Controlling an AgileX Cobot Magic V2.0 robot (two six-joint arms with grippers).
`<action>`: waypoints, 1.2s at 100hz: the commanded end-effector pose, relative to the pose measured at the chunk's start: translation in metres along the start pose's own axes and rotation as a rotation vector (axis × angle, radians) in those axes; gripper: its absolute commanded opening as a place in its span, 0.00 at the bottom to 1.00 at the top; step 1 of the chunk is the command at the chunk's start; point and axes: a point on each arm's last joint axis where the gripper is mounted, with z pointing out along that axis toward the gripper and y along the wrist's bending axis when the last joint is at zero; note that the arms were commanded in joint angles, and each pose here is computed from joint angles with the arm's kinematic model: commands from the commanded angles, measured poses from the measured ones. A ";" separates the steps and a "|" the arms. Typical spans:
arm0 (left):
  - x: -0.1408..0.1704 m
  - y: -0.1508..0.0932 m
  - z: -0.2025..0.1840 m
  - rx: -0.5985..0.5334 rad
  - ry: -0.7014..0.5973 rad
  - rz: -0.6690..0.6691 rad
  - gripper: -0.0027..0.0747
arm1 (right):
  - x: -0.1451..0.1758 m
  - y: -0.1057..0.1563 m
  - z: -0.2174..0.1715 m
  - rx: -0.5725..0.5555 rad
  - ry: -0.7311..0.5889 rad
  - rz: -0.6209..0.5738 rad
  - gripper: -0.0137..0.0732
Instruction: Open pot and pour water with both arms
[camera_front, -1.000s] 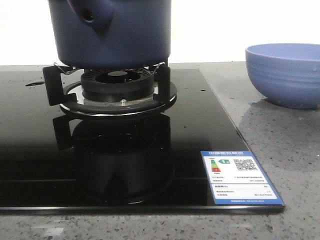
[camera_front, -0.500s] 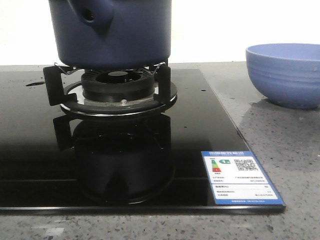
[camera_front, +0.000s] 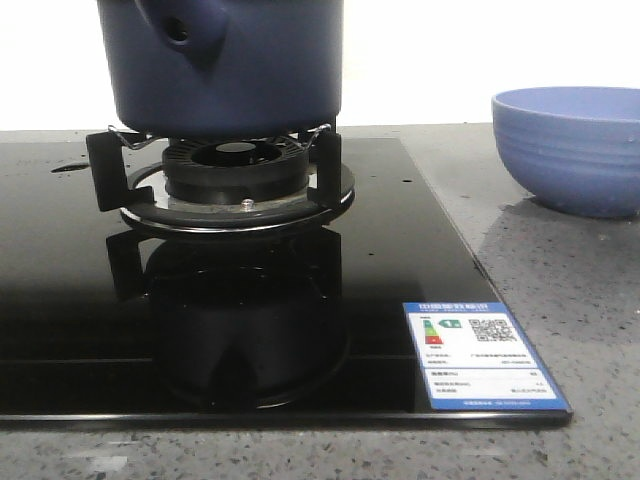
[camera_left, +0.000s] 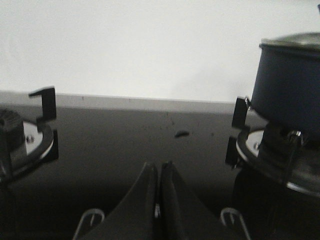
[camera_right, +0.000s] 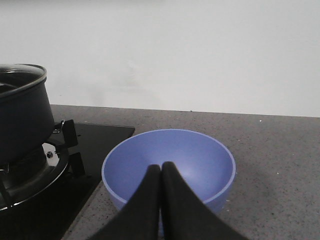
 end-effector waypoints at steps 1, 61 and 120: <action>0.002 0.002 -0.003 -0.021 -0.085 -0.008 0.01 | -0.010 -0.003 0.000 0.035 -0.040 -0.002 0.11; 0.005 0.005 -0.003 -0.082 -0.052 -0.024 0.01 | -0.010 -0.003 0.000 0.035 -0.040 -0.002 0.11; 0.005 0.005 -0.003 -0.082 -0.052 -0.024 0.01 | -0.011 -0.005 -0.002 0.059 -0.048 -0.027 0.11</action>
